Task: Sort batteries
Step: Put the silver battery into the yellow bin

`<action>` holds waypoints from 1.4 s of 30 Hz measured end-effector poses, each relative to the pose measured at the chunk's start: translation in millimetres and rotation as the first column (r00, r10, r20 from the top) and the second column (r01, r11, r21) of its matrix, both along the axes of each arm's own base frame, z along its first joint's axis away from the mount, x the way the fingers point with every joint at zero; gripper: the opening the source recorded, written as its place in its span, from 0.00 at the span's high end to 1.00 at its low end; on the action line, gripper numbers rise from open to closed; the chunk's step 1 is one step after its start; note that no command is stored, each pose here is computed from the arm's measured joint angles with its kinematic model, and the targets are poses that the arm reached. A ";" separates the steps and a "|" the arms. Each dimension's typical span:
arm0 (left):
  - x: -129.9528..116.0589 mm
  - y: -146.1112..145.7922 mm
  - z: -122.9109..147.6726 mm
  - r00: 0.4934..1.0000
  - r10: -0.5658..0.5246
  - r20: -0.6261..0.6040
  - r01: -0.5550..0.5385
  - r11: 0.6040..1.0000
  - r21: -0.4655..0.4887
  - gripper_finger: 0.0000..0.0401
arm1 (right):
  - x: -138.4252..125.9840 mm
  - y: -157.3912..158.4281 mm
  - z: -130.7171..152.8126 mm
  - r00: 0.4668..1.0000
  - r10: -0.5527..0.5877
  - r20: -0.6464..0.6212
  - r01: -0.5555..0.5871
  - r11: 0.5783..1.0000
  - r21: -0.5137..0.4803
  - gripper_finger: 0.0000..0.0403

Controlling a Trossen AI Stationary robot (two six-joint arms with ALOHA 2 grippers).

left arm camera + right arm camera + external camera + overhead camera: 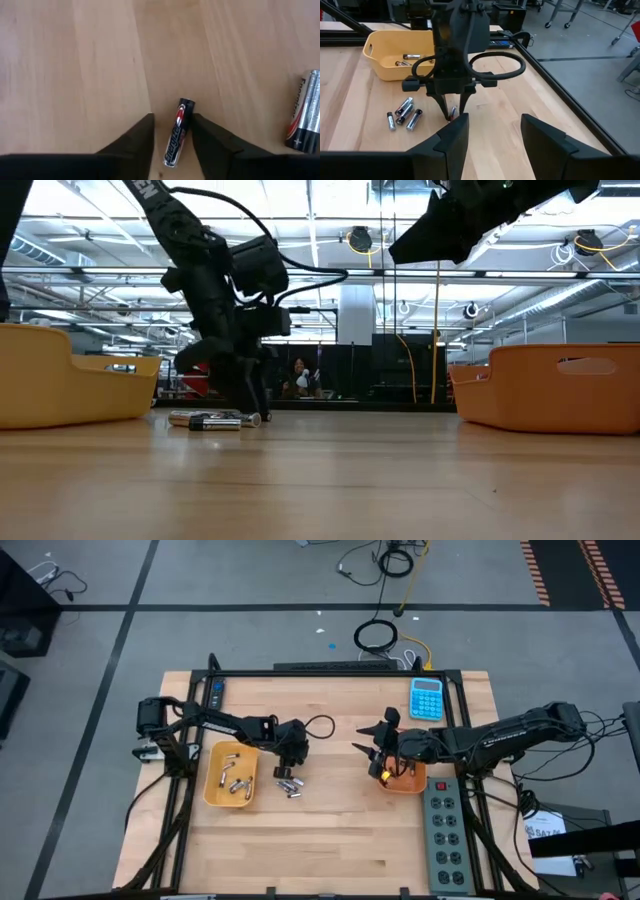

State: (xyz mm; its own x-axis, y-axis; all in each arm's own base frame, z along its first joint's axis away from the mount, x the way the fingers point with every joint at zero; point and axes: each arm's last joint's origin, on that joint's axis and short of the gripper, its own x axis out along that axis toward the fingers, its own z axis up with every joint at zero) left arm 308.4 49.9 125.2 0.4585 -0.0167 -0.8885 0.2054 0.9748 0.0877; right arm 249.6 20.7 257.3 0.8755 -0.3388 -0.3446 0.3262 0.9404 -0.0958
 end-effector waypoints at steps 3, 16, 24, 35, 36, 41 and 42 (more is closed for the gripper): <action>0.7 -0.1 -4.3 1.000 -0.001 -0.015 0.001 1.000 0.001 0.83 | 0.0 -0.1 0.0 1.000 -0.001 0.000 0.001 1.000 -0.001 0.58; -0.8 -31.4 16.0 0.998 -0.053 -0.042 0.055 0.998 0.042 0.94 | -0.1 -1.5 -0.2 1.000 0.007 -0.023 -0.009 0.998 -0.055 0.58; -11.8 -34.1 51.1 0.999 0.014 0.030 -0.017 0.996 0.088 0.94 | -0.3 -5.8 -0.9 0.999 -0.015 -0.045 0.011 0.995 -0.097 0.58; -85.1 -68.1 110.9 0.945 0.300 -0.132 -0.317 0.938 -0.138 0.94 | -1.4 -18.9 -5.1 0.995 -0.033 -0.093 0.025 0.996 -0.083 0.58; -94.1 -71.7 112.7 0.926 0.332 -0.182 -0.358 0.923 -0.140 0.94 | -1.3 -19.8 -5.3 0.995 -0.027 -0.094 0.020 0.997 -0.079 0.58; -127.5 -82.3 104.9 0.833 0.476 -0.283 -0.501 0.865 -0.017 0.88 | -1.3 -23.1 -5.5 0.995 -0.035 -0.094 0.028 0.997 -0.070 0.58; -131.2 -83.4 102.8 0.815 0.511 -0.273 -0.527 0.850 0.016 0.86 | -1.3 -23.0 -5.5 0.995 -0.034 -0.092 0.028 0.998 -0.062 0.58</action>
State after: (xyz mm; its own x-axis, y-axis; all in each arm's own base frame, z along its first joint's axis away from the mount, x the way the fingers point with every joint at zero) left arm 177.2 -33.5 228.0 0.1696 0.1036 -0.9801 -0.3255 0.9446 0.0435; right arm 248.4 -2.3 251.8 0.8295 -0.3879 -0.4017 0.3420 0.9216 -0.1838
